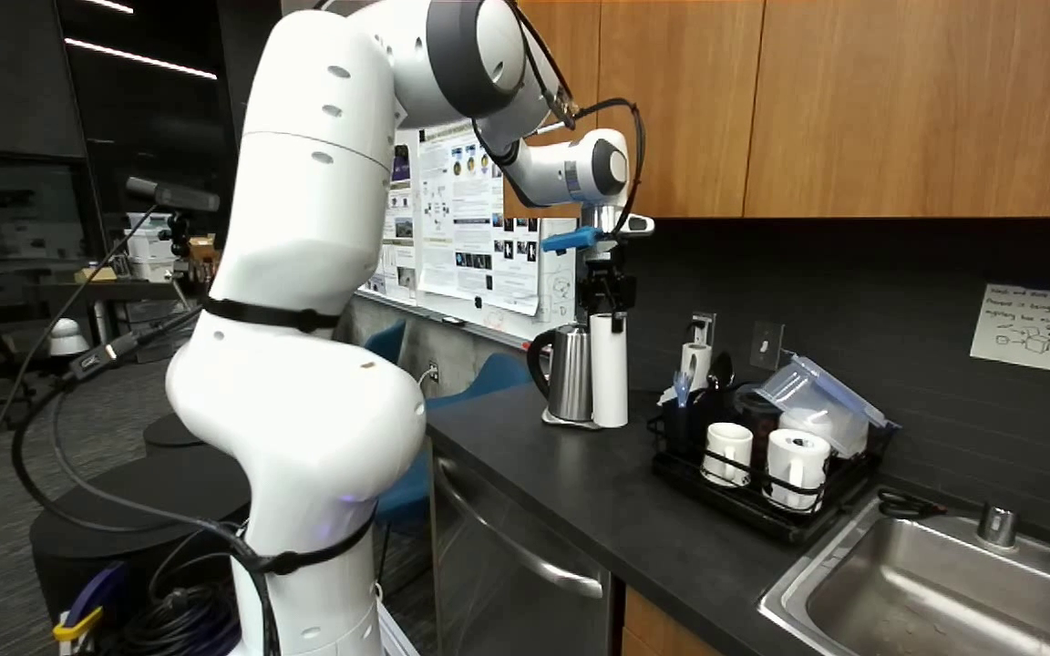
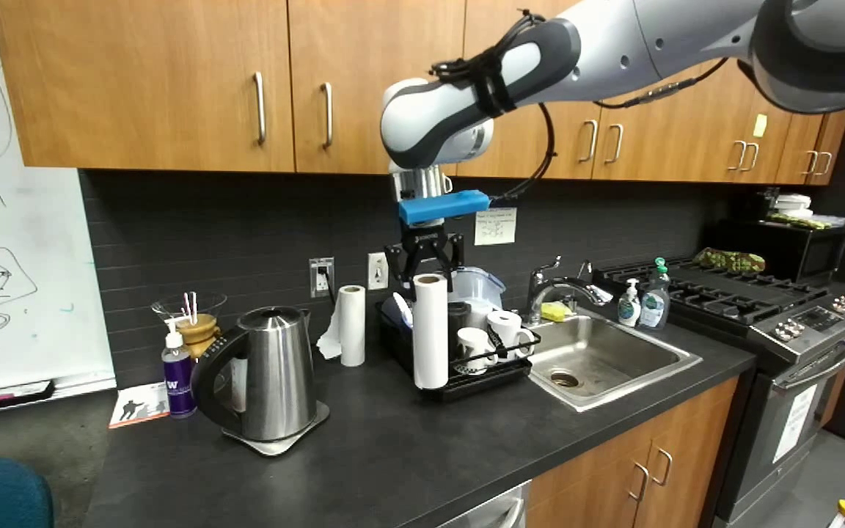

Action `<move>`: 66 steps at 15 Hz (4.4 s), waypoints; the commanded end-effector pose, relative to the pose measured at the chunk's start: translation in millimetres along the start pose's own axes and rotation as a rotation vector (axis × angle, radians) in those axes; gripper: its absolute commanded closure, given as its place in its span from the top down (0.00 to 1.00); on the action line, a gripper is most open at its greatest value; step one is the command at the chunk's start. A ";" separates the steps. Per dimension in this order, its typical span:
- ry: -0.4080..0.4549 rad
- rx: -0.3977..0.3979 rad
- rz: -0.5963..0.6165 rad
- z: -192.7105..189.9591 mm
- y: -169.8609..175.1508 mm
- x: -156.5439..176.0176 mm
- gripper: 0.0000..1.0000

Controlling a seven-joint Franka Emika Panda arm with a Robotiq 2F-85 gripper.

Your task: Lift the tissue roll in front and place it to the right

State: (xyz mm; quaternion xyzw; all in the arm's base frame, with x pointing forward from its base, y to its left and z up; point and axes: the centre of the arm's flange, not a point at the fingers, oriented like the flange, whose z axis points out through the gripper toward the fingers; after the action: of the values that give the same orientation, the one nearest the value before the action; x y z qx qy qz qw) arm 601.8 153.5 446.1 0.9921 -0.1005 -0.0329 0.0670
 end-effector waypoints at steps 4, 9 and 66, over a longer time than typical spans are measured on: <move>-0.065 -0.025 0.081 16.4 36.5 -49.4 0.45; -0.085 -0.035 0.119 26.5 65.0 -48.6 0.45; -0.033 0.114 0.162 114.8 168.7 33.0 0.45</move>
State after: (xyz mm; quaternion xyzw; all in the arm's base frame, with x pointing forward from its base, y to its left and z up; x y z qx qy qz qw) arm 589.7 -28.0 347.1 0.9806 -0.1919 -0.0345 0.0221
